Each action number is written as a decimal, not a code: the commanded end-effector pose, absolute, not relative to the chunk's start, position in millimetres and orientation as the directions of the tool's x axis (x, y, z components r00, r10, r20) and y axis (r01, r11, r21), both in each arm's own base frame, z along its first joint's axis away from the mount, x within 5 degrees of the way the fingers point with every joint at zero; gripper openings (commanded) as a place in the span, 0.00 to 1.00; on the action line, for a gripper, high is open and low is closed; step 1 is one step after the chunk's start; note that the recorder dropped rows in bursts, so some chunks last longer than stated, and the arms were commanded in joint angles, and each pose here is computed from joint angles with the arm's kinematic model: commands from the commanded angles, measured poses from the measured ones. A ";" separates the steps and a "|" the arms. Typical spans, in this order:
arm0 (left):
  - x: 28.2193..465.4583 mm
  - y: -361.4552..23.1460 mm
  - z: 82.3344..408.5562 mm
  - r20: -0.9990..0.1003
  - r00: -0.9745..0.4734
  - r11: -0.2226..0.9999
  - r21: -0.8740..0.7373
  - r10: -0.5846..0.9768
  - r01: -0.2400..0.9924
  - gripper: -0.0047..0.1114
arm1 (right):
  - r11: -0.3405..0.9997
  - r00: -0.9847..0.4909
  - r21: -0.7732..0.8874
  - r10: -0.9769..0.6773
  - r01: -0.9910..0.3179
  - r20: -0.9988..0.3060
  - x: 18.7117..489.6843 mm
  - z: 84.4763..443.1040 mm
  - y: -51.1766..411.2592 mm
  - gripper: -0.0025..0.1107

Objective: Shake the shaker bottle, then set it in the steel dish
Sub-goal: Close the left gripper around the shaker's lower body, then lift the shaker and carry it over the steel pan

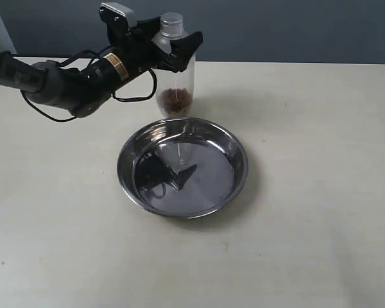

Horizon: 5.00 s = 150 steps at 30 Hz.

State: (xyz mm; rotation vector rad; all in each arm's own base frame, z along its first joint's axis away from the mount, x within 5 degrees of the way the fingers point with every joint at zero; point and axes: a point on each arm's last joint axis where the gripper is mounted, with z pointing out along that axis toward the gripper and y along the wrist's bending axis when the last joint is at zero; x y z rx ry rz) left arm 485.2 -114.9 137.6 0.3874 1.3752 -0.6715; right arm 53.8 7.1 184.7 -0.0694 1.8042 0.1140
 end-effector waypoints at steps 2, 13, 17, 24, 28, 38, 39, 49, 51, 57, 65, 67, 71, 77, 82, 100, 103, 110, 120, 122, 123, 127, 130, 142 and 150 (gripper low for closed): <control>486.8 -117.3 124.6 -0.971 0.050 0.743 -0.147 -0.235 0.652 0.94 | 0.993 -0.220 0.039 0.014 -0.112 -0.975 53.8 185.6 7.2 0.02; 487.6 -118.4 105.9 -0.979 -0.008 0.742 -0.161 -0.205 0.650 0.94 | 0.993 -0.220 0.039 0.014 -0.112 -0.975 53.8 185.6 7.2 0.02; 487.6 -118.6 103.6 -0.980 -0.019 0.743 -0.161 -0.196 0.650 0.94 | 0.993 -0.220 0.039 0.014 -0.112 -0.975 53.8 185.6 7.2 0.02; 487.1 -118.9 96.3 -0.977 -0.051 0.737 -0.189 -0.206 0.649 0.94 | 0.993 -0.220 0.039 0.014 -0.112 -0.975 53.8 185.6 7.2 0.02; 485.1 -119.2 83.1 -0.969 -0.070 0.722 -0.224 -0.237 0.655 0.94 | 0.993 -0.220 0.039 0.014 -0.112 -0.975 53.8 185.6 7.2 0.02; 484.6 -118.9 74.2 -0.969 -0.090 0.726 -0.233 -0.231 0.647 0.94 | 0.993 -0.220 0.039 0.014 -0.112 -0.975 53.8 185.6 7.2 0.02; 484.6 -118.9 74.2 -0.969 -0.090 0.726 -0.233 -0.231 0.647 0.94 | 0.993 -0.220 0.039 0.014 -0.112 -0.975 53.8 185.6 7.2 0.02; 482.0 -121.9 74.2 -0.973 -0.087 0.701 -0.213 -0.212 0.680 0.62 | 0.993 -0.220 0.039 0.014 -0.112 -0.975 53.8 185.6 7.2 0.02; 480.9 -122.9 75.1 -0.974 -0.078 0.690 -0.207 -0.213 0.694 0.51 | 0.993 -0.220 0.039 0.014 -0.112 -0.975 53.8 185.6 7.2 0.02; 478.7 -124.4 79.5 -0.964 -0.064 0.658 -0.223 -0.256 0.719 0.20 | 0.993 -0.220 0.039 0.014 -0.112 -0.975 53.8 185.6 7.2 0.02; 477.6 -125.3 80.2 -0.928 -0.154 0.608 -0.340 -0.339 0.717 0.04 | 0.993 -0.220 0.039 0.014 -0.112 -0.975 53.8 185.6 7.2 0.02; 477.9 -124.1 80.2 -0.928 -0.154 0.609 -0.342 -0.340 0.716 0.04 | 0.993 -0.220 0.039 0.014 -0.112 -0.975 53.8 185.6 7.2 0.02; 476.7 -125.5 79.1 -0.937 -0.153 0.605 -0.322 -0.315 0.728 0.04 | 0.993 -0.220 0.039 0.014 -0.112 -0.975 53.8 185.6 7.2 0.02; 474.3 -128.0 76.1 -0.950 -0.162 0.593 -0.295 -0.268 0.749 0.04 | 0.993 -0.220 0.039 0.014 -0.112 -0.975 53.8 185.6 7.2 0.02; 474.1 -129.0 75.9 -0.955 -0.149 0.597 -0.277 -0.255 0.753 0.04 | 0.993 -0.220 0.039 0.014 -0.112 -0.975 53.8 185.6 7.2 0.02; 474.2 -130.3 75.7 -0.961 -0.134 0.606 -0.257 -0.242 0.753 0.04 | 0.993 -0.220 0.039 0.014 -0.112 -0.975 53.8 185.6 7.2 0.02; 477.4 -127.9 70.1 -0.947 -0.210 0.635 -0.320 -0.245 0.703 0.04 | 0.993 -0.220 0.039 0.014 -0.112 -0.975 53.8 185.6 7.2 0.02; 482.6 -121.8 77.6 -0.897 -0.329 0.650 -0.441 -0.295 0.619 0.04 | 0.993 -0.220 0.039 0.014 -0.112 -0.975 53.8 185.6 7.2 0.02; 474.9 -101.7 220.3 -0.986 -0.128 0.701 -0.166 -0.107 0.694 0.04 | 0.993 -0.220 0.039 0.014 -0.112 -0.975 53.8 185.6 7.2 0.02; 464.3 -96.7 248.3 -0.993 -0.101 0.684 -0.117 -0.064 0.720 0.04 | 0.993 -0.220 0.039 0.014 -0.112 -0.975 53.8 185.6 7.2 0.02; 454.1 -96.0 259.3 -0.994 -0.100 0.665 -0.097 -0.033 0.740 0.04 | 0.993 -0.220 0.039 0.014 -0.112 -0.975 53.8 185.6 7.2 0.02; 407.6 -99.4 261.3 -0.996 -0.089 0.578 -0.058 0.025 0.814 0.04 | 0.993 -0.220 0.039 0.014 -0.112 -0.975 53.8 185.6 7.2 0.02; 370.6 -98.8 221.1 -0.975 -0.201 0.625 -0.215 -0.095 0.750 0.04 | 0.993 -0.220 0.039 0.014 -0.112 -0.975 53.8 185.6 7.2 0.02; 299.3 -137.2 209.6 -0.981 -0.189 0.669 -0.175 -0.052 0.723 0.04 | 0.993 -0.220 0.039 0.014 -0.112 -0.975 53.8 185.6 7.2 0.02; 285.9 -129.3 228.4 -0.981 -0.193 0.756 -0.111 0.020 0.645 0.04 | 0.993 -0.220 0.039 0.014 -0.112 -0.975 53.8 185.6 7.2 0.02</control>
